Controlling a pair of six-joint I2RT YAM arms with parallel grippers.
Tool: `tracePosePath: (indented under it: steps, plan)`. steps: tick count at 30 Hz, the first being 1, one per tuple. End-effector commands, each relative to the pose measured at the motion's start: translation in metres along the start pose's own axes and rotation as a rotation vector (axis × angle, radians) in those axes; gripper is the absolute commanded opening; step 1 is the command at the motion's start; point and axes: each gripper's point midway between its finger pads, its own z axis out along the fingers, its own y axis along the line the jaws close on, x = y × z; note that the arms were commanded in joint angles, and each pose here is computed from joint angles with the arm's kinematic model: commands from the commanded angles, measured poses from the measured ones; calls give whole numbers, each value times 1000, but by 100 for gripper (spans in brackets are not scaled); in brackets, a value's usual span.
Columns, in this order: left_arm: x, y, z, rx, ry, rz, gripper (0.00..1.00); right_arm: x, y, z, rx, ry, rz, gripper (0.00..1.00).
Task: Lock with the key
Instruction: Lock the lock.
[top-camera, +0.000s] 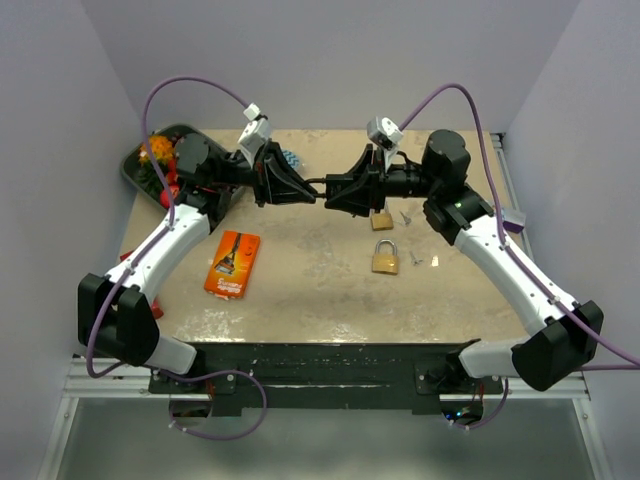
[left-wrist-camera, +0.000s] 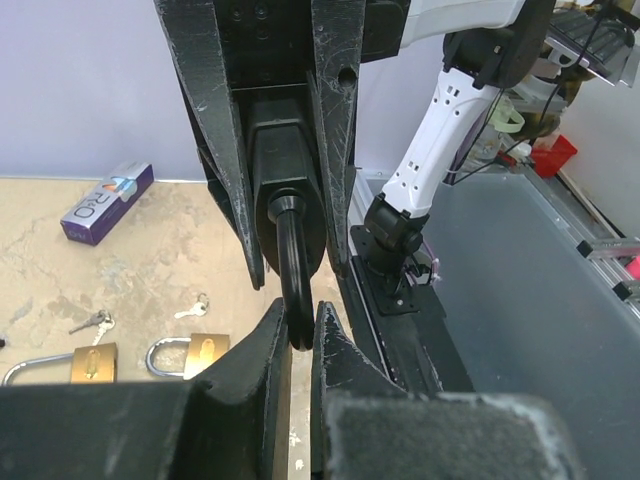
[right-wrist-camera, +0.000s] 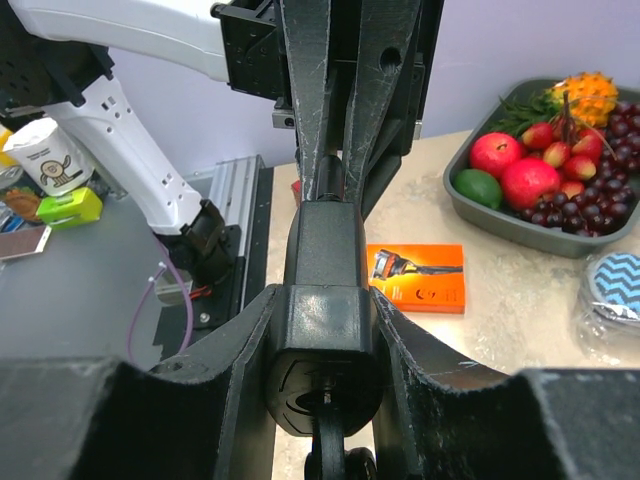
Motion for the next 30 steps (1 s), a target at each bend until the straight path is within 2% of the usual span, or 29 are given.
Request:
tracePosePath:
  steps: [1,18,30]
  plan:
    - [-35,-28,83,83,-134,91,0,43,42,72,-228,55,-6,0]
    - [-17,-25,103,87,-93,43,0,49,27,82,-140,52,-88,0]
    - [2,-1,34,-96,-55,-28,0,53,1,14,32,115,-61,0]
